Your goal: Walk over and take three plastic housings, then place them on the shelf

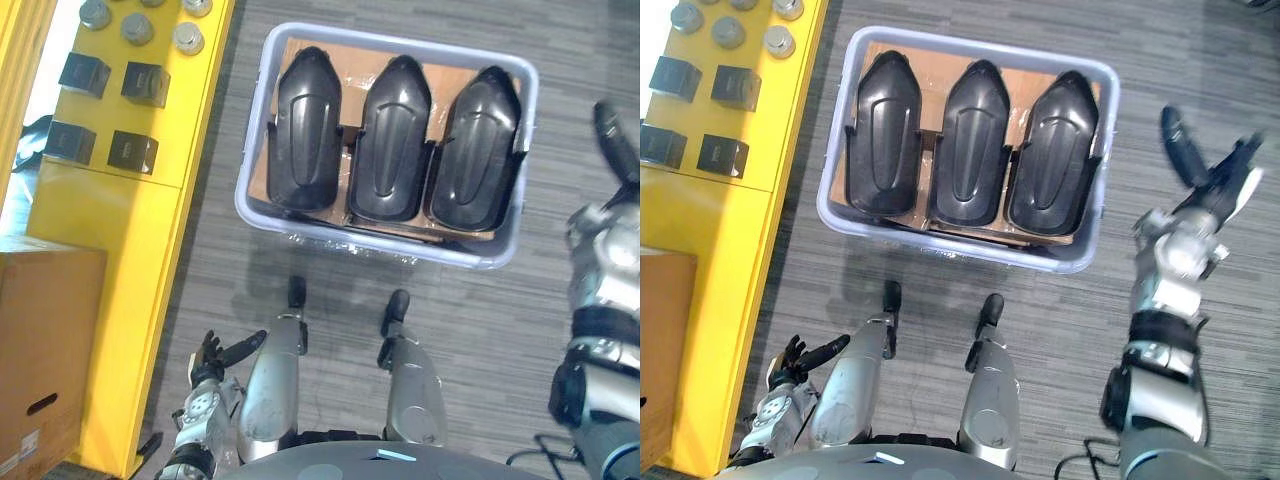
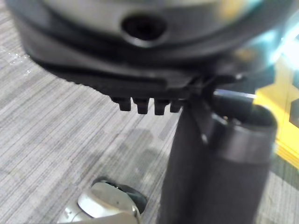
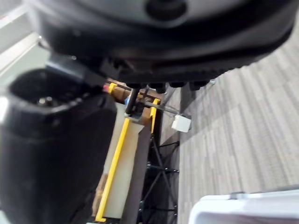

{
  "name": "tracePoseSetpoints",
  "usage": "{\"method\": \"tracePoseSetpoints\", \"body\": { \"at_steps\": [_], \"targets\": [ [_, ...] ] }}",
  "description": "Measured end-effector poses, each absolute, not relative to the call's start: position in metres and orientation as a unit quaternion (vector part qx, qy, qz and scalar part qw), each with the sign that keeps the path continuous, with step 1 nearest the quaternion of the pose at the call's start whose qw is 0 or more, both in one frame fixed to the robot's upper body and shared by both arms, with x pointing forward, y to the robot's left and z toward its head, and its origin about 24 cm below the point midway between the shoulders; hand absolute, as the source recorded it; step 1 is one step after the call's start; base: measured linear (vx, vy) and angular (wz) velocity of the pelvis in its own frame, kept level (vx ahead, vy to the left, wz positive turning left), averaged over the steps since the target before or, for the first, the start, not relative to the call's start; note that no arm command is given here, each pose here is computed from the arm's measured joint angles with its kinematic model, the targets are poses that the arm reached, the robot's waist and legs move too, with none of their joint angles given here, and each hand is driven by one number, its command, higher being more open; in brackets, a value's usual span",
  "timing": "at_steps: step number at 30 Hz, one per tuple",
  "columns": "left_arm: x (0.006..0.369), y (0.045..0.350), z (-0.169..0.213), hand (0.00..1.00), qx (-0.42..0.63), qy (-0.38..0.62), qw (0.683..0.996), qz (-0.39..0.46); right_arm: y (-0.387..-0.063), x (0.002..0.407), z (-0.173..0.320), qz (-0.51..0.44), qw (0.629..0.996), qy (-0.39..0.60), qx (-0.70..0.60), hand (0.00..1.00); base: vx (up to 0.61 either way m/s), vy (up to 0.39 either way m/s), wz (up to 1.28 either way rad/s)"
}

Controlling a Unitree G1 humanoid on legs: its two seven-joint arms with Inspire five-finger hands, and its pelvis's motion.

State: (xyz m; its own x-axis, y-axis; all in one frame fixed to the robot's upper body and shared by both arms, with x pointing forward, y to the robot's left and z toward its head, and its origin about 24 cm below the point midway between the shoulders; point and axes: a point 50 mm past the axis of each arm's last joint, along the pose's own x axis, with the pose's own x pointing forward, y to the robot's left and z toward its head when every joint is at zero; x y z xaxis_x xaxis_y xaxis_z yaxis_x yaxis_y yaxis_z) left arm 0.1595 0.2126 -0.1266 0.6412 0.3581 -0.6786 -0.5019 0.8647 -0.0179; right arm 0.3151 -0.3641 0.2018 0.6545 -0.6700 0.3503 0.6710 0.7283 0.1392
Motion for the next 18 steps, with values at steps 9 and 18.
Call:
{"method": "tracePoseSetpoints", "body": {
  "at_steps": [9, 18],
  "targets": [
    [0.167, 0.211, -0.122, 1.0, -0.1, 0.327, 0.911, 0.231, -0.345, 0.343, 0.208, -0.298, 0.937, -0.125, -0.132, 1.0, 0.02, -0.005, 0.04],
    [0.169, 0.209, -0.122, 1.0, -0.107, 0.326, 0.912, 0.224, -0.336, 0.351, 0.228, -0.276, 0.934, -0.12, -0.195, 1.0, -0.04, -0.021, 0.05]
  ]
}}
